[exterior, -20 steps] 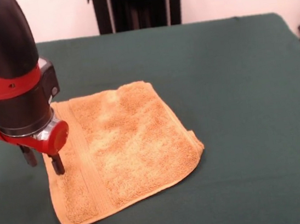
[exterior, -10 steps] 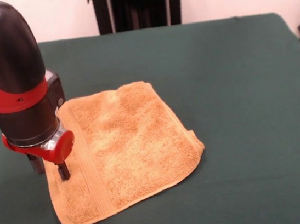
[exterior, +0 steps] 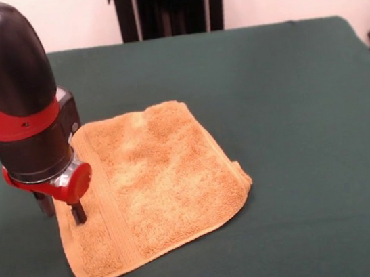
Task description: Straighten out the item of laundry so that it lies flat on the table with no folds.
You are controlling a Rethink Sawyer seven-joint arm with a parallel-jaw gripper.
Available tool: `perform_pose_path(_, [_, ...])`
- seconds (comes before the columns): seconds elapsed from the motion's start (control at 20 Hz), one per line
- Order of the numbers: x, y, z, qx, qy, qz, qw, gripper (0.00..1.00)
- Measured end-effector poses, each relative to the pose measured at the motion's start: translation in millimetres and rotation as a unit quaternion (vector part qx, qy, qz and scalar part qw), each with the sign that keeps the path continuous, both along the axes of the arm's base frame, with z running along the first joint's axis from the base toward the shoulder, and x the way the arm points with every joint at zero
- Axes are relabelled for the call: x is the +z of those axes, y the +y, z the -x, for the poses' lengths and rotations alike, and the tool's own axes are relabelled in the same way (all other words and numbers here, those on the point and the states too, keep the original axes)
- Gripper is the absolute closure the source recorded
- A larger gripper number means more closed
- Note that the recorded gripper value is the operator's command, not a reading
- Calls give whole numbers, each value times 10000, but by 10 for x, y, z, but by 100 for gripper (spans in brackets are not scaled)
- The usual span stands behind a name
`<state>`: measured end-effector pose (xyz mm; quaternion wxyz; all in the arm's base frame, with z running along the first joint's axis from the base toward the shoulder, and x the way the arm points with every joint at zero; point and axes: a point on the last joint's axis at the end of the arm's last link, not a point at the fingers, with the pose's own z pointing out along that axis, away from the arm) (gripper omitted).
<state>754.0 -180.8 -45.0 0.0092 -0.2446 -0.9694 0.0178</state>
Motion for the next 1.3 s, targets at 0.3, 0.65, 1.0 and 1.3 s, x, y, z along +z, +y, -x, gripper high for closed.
perform_pose_path(0.3, [3, 32, -19, 5, -16, -14, 10000, 100])
perform_pose_path(0.65, [0, 138, -74, 109, -41, 38, 9999, 100])
perform_pose_path(1.0, [1, 138, -74, 113, -42, 42, 9999, 100])
perform_pose_path(1.3, [13, 144, -90, 214, -18, 192, 9996, 100])
